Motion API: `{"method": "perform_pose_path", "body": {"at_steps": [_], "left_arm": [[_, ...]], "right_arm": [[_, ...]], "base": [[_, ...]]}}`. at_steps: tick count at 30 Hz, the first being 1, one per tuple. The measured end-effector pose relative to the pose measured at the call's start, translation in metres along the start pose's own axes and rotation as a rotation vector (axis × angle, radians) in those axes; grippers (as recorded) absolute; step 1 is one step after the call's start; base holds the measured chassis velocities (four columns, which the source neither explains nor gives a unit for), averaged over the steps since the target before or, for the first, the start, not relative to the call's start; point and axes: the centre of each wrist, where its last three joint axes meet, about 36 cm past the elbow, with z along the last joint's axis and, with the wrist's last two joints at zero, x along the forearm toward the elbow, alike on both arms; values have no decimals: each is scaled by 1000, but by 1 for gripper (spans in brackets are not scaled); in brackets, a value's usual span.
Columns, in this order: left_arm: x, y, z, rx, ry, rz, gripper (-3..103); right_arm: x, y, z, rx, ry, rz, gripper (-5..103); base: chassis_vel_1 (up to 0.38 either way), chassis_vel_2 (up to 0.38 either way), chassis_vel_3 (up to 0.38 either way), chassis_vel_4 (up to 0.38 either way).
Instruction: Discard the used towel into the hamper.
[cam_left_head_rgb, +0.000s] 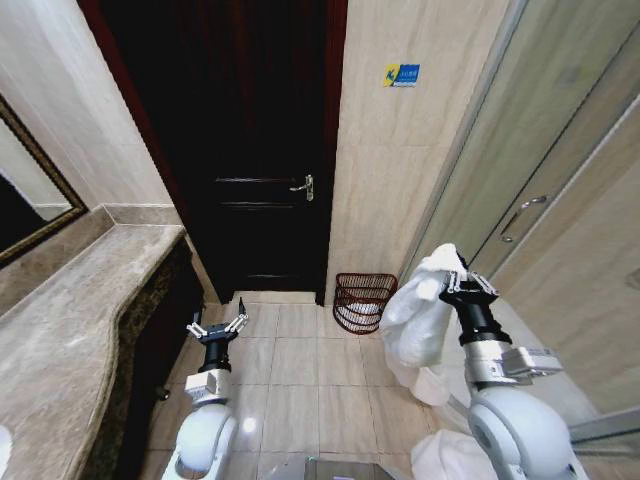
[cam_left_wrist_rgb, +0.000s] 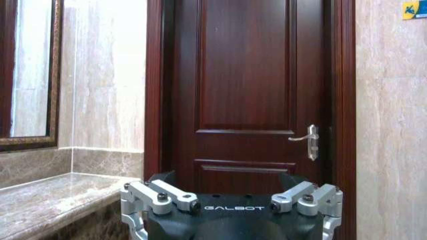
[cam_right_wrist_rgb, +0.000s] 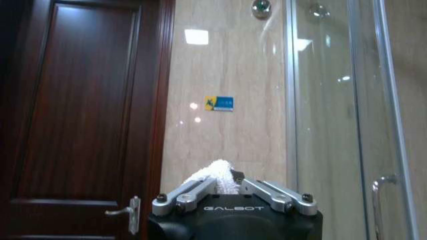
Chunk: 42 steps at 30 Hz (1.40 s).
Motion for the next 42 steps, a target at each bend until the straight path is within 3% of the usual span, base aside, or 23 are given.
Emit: {"method": "perform_pose_path", "body": {"at_steps": [42], "left_arm": [[13, 5, -6, -46, -20, -30, 100]], "right_arm": [[-21, 2, 4, -81, -19, 6, 1]], "base": [[-13, 13, 14, -14]]}}
